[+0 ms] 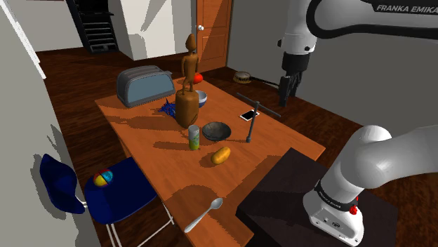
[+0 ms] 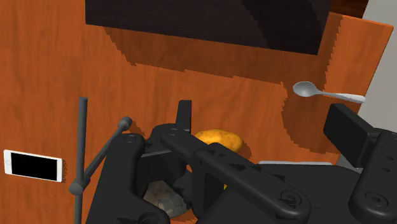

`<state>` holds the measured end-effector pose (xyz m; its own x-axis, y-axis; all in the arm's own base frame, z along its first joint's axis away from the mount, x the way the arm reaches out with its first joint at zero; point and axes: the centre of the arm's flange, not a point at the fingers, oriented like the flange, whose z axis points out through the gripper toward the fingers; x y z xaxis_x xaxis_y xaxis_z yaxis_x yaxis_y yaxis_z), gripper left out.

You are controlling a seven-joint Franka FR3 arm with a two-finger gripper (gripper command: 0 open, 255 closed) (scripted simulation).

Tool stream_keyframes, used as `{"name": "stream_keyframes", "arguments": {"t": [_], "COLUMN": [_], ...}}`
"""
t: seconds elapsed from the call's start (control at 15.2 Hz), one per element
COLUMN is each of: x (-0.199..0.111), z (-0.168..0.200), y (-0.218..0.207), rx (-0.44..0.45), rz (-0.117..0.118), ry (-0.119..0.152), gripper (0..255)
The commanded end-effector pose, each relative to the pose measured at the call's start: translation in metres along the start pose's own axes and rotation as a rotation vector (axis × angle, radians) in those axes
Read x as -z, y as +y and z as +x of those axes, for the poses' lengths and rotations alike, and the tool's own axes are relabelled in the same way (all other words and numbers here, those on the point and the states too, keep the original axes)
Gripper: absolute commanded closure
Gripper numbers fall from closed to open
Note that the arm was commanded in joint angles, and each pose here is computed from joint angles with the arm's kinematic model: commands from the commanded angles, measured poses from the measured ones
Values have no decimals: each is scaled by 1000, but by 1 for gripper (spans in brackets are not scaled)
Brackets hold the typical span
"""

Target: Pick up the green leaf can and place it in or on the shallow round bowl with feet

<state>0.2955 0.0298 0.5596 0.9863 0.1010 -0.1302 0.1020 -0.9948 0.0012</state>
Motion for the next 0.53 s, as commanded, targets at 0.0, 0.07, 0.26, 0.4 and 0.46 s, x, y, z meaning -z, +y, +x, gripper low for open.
{"name": "stream_keyframes", "arguments": {"t": [0.0,0.07,0.26,0.4,0.46], "x": [0,-8,-30,-45,-53], "z": [0,10,41,61,71], "y": [0,-1,-6,-8,-10], "rx": [0,-1,-3,-5,-6], "rz": [0,0,0,0,0], "ry": [0,4,15,22,25], "gripper": [0,0,0,0,0]}}
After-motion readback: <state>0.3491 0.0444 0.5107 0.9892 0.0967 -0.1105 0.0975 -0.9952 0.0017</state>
